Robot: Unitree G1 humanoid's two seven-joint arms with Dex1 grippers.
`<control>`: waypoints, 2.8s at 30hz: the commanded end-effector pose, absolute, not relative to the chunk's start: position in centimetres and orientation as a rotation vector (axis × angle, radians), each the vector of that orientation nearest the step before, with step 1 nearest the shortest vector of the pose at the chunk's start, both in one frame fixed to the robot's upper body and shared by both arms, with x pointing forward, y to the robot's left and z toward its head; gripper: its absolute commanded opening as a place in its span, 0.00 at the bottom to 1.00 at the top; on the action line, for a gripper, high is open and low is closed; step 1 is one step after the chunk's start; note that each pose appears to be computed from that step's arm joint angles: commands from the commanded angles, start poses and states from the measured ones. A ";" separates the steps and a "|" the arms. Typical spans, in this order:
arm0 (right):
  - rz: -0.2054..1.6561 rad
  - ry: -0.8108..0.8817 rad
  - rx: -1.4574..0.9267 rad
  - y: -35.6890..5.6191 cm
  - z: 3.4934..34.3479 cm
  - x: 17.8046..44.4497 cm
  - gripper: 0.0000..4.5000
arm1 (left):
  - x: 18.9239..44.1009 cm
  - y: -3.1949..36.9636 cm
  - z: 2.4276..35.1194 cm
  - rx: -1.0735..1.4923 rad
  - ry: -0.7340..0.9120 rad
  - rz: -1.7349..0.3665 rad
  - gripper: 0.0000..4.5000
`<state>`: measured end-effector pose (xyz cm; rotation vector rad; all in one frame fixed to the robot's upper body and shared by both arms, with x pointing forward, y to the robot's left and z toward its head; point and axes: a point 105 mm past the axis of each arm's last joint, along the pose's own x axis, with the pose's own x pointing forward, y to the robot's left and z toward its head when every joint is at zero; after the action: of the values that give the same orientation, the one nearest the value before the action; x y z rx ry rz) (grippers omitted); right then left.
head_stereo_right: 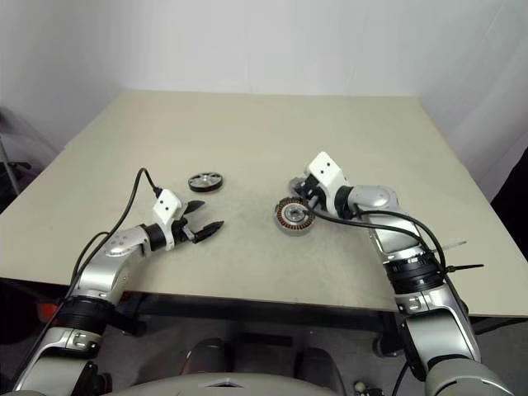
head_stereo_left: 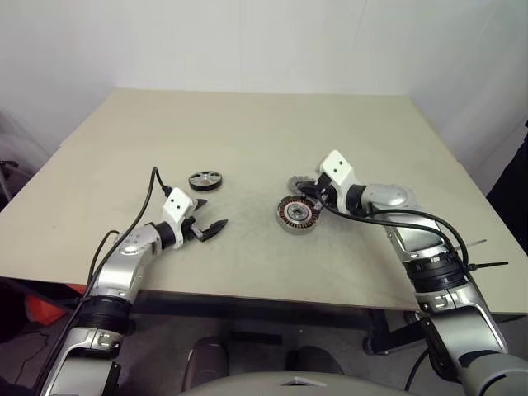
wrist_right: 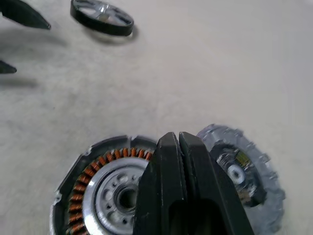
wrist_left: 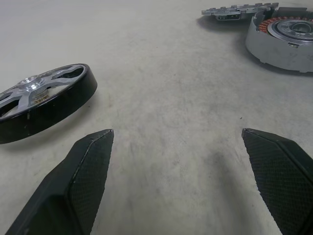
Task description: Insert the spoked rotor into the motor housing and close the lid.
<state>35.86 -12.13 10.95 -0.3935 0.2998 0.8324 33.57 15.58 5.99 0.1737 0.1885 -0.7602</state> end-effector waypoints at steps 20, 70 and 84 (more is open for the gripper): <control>0.861 0.195 -0.444 -10.9 14.3 35.4 0.01 | 34.1 15.7 7.8 0.197 0.123 -0.746 0.98; 0.828 0.260 -0.477 -12.1 11.8 34.7 0.01 | 37.8 16.7 6.0 -0.646 0.332 -0.298 0.98; 0.812 0.269 -0.479 -12.5 11.6 34.5 0.01 | 39.9 17.2 5.1 -0.898 0.313 -0.140 0.98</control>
<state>34.28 -12.72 9.66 -0.4597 0.3428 0.8212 39.93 17.15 5.49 -0.9040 0.2989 -0.1518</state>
